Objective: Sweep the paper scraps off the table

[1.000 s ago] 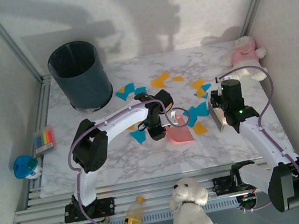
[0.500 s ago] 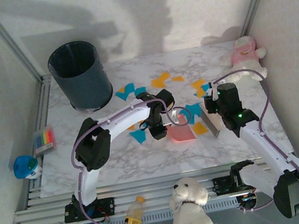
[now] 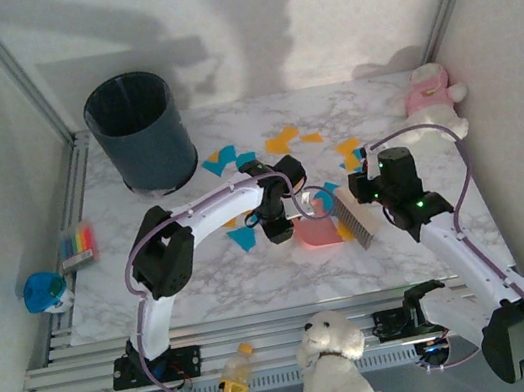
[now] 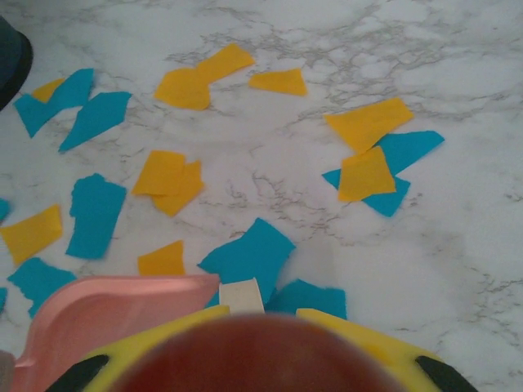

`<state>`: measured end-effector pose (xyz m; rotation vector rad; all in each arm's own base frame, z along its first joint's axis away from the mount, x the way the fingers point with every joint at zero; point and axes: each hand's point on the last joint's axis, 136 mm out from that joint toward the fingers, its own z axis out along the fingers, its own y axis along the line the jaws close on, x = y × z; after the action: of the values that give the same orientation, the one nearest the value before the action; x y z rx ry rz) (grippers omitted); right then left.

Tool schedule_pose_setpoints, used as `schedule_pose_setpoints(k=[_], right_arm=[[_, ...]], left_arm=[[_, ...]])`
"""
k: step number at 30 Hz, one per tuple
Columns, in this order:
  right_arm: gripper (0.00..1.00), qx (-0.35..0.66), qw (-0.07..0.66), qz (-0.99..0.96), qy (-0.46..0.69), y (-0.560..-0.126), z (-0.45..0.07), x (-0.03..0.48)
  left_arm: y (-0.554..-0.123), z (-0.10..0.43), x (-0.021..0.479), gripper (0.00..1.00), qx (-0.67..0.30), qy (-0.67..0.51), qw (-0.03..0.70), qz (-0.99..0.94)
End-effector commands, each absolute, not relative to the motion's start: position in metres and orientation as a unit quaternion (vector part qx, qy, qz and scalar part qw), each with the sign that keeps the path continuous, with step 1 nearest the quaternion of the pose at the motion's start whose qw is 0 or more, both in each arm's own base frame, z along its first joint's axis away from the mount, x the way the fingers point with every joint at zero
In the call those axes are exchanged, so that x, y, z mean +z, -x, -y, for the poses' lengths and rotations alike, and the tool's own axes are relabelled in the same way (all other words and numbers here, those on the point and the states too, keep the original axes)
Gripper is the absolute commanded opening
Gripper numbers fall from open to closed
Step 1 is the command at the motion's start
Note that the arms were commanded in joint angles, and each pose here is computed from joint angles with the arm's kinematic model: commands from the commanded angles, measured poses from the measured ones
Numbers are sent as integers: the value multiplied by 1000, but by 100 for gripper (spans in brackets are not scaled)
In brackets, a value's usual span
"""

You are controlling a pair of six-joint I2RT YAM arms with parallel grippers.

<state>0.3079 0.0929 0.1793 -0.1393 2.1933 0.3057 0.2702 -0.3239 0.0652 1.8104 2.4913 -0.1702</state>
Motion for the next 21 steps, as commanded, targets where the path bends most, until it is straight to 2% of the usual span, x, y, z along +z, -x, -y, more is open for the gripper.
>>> schedule_pose_setpoints(k=[1,10,21], right_arm=[[0,148,465,-871,58,-304,-100,196],[0,100,490,-866,25,-304,-78,214],[0,41,536,-843,-16,-329,-56,233]], left_arm=[[-268,319,63,0,-45,-584,17,-810],[-273,310,62,0,-27,-565,22,-824],[-277,305,66,0,-18,-550,27,-835]])
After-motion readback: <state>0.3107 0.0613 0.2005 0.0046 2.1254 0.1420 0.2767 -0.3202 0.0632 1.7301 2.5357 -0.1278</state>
